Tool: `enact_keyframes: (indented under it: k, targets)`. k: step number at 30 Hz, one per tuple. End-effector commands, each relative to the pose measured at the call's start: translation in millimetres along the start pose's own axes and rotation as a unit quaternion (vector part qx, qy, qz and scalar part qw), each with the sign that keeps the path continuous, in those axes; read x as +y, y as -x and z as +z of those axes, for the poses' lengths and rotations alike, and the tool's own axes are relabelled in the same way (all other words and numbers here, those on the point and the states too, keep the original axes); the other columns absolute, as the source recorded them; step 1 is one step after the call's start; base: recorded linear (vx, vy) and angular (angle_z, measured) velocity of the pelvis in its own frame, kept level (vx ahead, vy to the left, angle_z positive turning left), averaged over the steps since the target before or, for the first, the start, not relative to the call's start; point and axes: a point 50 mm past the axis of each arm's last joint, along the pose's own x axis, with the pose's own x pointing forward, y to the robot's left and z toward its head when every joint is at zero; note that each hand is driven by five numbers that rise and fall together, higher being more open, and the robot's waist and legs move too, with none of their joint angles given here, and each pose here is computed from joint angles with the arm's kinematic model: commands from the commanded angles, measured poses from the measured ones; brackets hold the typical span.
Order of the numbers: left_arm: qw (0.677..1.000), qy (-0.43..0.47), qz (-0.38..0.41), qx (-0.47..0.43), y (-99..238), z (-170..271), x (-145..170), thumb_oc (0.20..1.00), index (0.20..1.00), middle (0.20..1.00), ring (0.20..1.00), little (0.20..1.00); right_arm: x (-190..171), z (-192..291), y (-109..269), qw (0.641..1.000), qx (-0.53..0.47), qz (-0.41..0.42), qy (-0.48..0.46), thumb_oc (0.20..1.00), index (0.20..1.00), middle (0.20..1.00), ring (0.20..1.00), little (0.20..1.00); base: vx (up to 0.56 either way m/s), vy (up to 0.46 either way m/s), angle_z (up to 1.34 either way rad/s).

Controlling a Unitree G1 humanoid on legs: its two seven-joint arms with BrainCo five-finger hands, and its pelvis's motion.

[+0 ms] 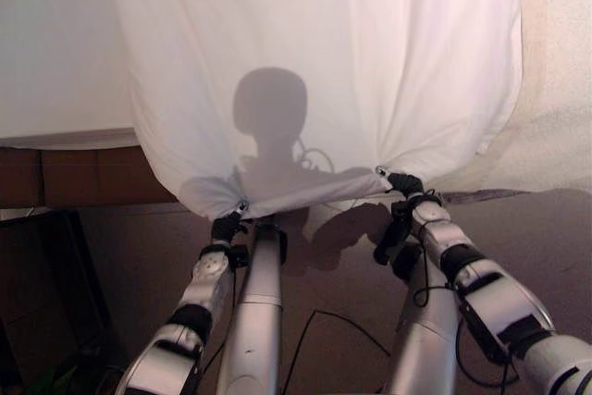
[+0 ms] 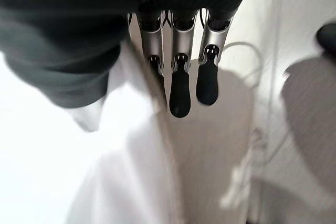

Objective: Make the bed

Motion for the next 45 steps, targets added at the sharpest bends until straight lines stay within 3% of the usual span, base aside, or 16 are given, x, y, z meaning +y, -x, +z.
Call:
enact_keyframes:
  k: [1,9,22,26,29,34,38,45]
  targets:
    - [0.982,-0.080,0.051,0.161,36,-89,39,1.000,1.000,1.000,1.000,1.000,-43,-87,26,0.984,0.153,-0.068,0.063,1.000,1.000,1.000,1.000,1.000,0.00,0.000,-0.05]
    - [0.970,-0.146,0.030,0.191,44,-103,46,1.000,1.000,1.000,1.000,1.000,-48,-107,36,0.975,0.197,-0.058,0.090,1.000,1.000,1.000,1.000,1.000,-0.01,-0.005,-0.03]
    - [0.966,-0.158,0.026,0.205,49,-111,50,1.000,1.000,1.000,1.000,1.000,-59,-116,41,0.964,0.216,-0.067,0.136,1.000,1.000,1.000,1.000,1.000,-0.02,-0.009,-0.05]
    - [0.991,-0.058,0.101,0.070,46,-74,48,1.000,1.000,1.000,1.000,1.000,-55,-111,43,0.976,0.156,-0.140,0.054,1.000,1.000,1.000,1.000,1.000,0.01,-0.017,-0.02]
    - [0.987,-0.049,0.152,-0.004,54,-54,56,1.000,1.000,1.000,1.000,1.000,-51,-100,46,0.978,0.094,-0.185,0.000,1.000,1.000,1.000,1.000,1.000,0.01,-0.010,-0.01]
    - [0.947,-0.045,0.295,-0.123,73,-19,79,1.000,1.000,1.000,1.000,1.000,-62,-70,61,0.949,-0.032,-0.309,-0.042,1.000,1.000,1.000,1.000,1.000,0.03,-0.006,0.03]
    - [0.906,-0.052,0.381,-0.177,86,0,95,1.000,1.000,1.000,1.000,1.000,-75,-68,74,0.912,-0.046,-0.398,-0.085,1.000,1.000,1.000,1.000,1.000,0.13,-0.009,0.06]
    - [0.875,-0.009,0.435,-0.214,91,16,108,1.000,1.000,1.000,1.000,1.000,-80,-46,79,0.885,-0.093,-0.445,-0.103,1.000,1.000,1.000,1.000,1.000,0.14,-0.007,0.02]
